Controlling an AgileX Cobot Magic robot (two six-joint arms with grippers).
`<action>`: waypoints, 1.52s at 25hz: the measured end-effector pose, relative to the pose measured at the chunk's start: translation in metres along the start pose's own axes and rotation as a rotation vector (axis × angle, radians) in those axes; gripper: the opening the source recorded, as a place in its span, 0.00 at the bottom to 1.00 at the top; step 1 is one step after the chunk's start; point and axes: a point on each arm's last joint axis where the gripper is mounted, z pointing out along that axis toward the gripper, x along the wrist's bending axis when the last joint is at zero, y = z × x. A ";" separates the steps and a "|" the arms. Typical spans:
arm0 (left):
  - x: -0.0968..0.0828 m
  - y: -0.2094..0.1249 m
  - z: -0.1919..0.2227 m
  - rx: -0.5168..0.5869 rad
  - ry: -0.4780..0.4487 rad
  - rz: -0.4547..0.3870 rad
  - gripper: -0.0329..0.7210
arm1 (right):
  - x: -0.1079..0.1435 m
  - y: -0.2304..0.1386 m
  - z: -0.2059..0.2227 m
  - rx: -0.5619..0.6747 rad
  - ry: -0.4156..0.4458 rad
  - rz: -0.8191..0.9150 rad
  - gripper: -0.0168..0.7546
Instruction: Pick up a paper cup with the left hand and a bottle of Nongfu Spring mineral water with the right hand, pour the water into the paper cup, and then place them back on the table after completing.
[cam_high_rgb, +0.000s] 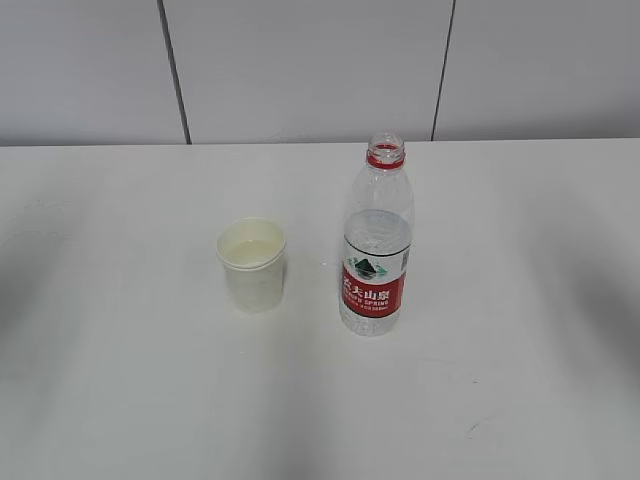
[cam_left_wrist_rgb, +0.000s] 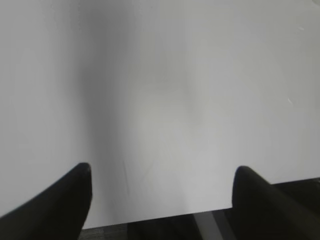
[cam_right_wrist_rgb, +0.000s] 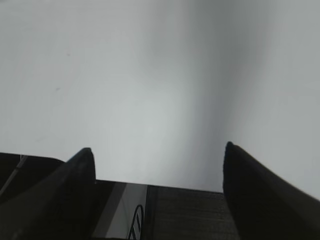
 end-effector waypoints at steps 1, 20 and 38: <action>-0.002 -0.011 -0.001 -0.016 -0.008 -0.004 0.75 | 0.001 -0.010 -0.002 -0.008 -0.001 -0.001 0.78; -0.021 -0.158 -0.015 -0.377 -0.015 -0.018 0.75 | 0.017 -0.147 0.000 -0.223 -0.026 -0.023 0.78; -0.027 -0.207 -0.034 -0.715 0.010 -0.017 0.68 | 0.025 -0.210 -0.011 -0.691 -0.074 -0.057 0.78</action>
